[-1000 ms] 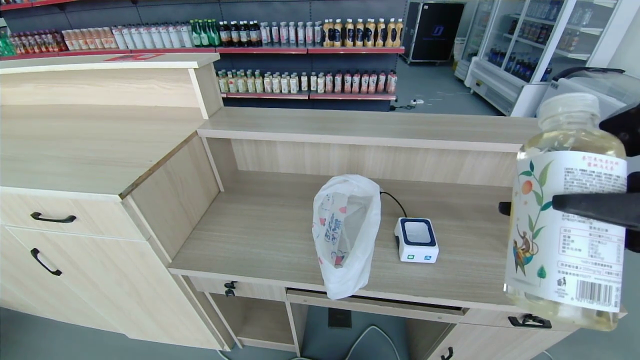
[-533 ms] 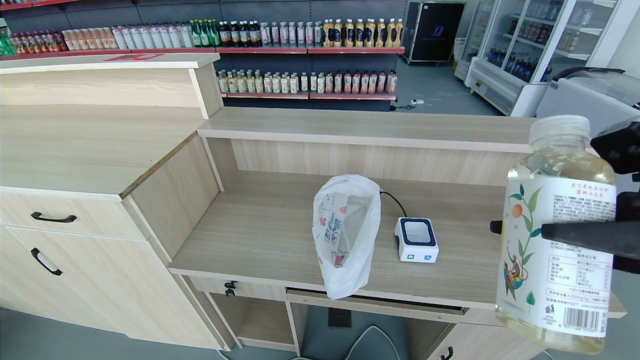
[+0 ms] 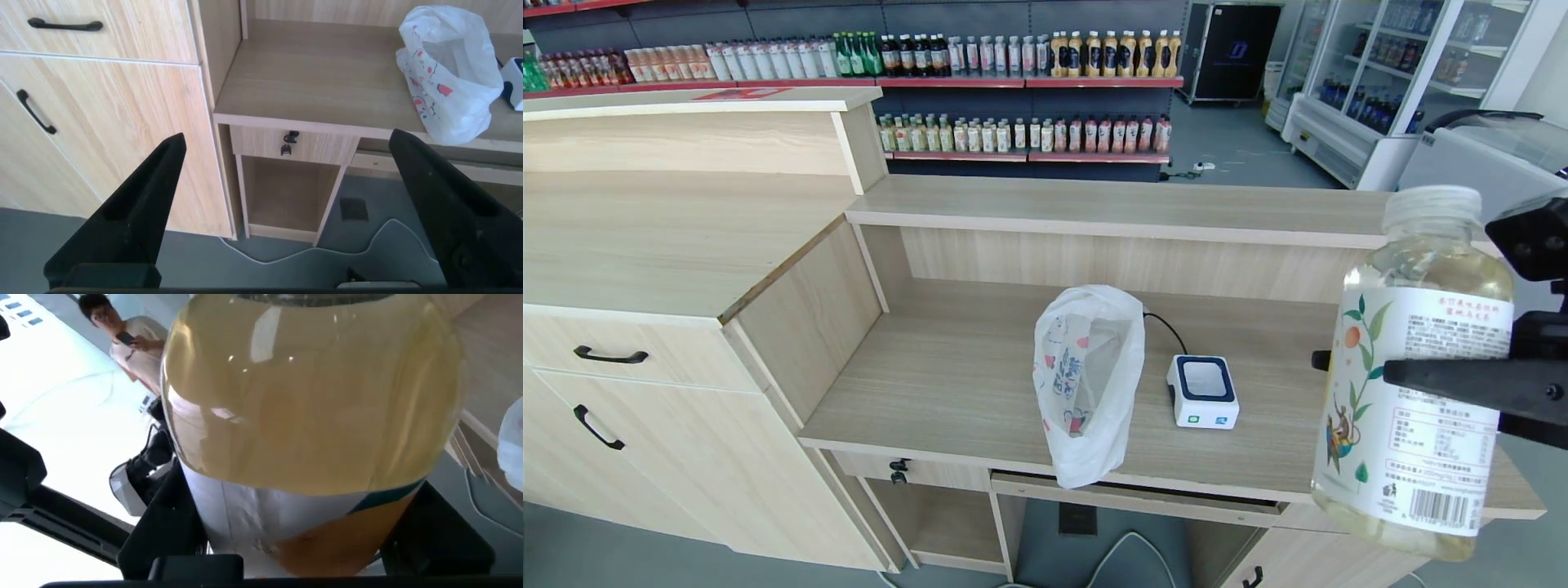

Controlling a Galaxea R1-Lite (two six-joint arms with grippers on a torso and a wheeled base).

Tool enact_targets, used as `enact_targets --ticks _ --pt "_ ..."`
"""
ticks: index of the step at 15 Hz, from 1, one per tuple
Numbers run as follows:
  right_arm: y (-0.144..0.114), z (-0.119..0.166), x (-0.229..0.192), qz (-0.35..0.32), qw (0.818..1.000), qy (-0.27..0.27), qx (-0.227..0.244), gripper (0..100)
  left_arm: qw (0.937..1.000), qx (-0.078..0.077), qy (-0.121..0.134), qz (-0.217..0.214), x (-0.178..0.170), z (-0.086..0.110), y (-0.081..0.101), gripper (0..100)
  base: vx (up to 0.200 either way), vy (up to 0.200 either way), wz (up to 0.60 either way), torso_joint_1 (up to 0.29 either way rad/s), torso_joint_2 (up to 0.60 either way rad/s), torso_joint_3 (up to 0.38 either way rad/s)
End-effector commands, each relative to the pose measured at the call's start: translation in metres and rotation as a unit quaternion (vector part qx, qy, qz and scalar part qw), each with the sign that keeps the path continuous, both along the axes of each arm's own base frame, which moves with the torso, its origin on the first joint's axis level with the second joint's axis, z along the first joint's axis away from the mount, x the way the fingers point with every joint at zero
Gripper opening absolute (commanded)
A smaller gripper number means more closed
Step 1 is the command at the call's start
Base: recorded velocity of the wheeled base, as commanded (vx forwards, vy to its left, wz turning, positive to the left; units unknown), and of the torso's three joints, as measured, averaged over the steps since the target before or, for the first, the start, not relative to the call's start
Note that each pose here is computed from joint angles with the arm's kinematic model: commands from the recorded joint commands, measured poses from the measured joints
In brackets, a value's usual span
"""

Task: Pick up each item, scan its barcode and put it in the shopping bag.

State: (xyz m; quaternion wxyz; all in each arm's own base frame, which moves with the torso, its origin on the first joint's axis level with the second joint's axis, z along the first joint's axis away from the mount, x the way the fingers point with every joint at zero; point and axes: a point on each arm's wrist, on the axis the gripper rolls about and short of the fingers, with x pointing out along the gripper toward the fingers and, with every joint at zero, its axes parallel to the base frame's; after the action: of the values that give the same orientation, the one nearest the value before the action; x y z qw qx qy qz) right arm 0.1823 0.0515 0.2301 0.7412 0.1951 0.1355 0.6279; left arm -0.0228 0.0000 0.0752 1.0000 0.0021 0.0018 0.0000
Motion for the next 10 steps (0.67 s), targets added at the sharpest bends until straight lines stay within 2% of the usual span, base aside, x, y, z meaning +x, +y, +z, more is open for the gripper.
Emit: enact_targets --ticks 1,2,3,4,5,6,7,10 --pt "0.001 -0.018 0.025 -0.066 0.995 -0.07 -0.031 0 1.0 0.0 0.0 0.0 0.0 0.0 0.0 100 0.0 0.0 0.0 0.0 0.0 0.0" --pt "-0.002 -0.025 0.033 -0.093 0.99 -0.098 -0.048 0 1.0 0.0 0.0 0.0 0.0 0.0 0.0 100 0.0 0.0 0.0 0.0 0.0 0.0" --pt "-0.013 -0.045 0.058 -0.172 0.963 -0.175 -0.112 0 1.0 0.0 0.0 0.0 0.0 0.0 0.0 100 0.0 0.0 0.0 0.0 0.0 0.0" --pt "-0.025 -0.061 0.084 -0.239 0.92 -0.246 -0.189 0 1.0 0.0 0.0 0.0 0.0 0.0 0.0 100 0.0 0.0 0.0 0.0 0.0 0.0" --pt "-0.033 -0.069 0.1 -0.253 0.895 -0.29 -0.225 0 1.0 0.0 0.0 0.0 0.0 0.0 0.0 100 0.0 0.0 0.0 0.0 0.0 0.0" --pt "-0.038 -0.072 0.11 -0.258 0.88 -0.32 -0.24 0 1.0 0.0 0.0 0.0 0.0 0.0 0.0 100 0.0 0.0 0.0 0.0 0.0 0.0" --pt "-0.045 -0.075 0.134 -0.265 0.838 -0.396 -0.266 0 1.0 0.0 0.0 0.0 0.0 0.0 0.0 100 0.0 0.0 0.0 0.0 0.0 0.0" --pt "-0.053 -0.074 0.165 -0.281 0.779 -0.487 -0.278 0 1.0 0.0 0.0 0.0 0.0 0.0 0.0 100 0.0 0.0 0.0 0.0 0.0 0.0"
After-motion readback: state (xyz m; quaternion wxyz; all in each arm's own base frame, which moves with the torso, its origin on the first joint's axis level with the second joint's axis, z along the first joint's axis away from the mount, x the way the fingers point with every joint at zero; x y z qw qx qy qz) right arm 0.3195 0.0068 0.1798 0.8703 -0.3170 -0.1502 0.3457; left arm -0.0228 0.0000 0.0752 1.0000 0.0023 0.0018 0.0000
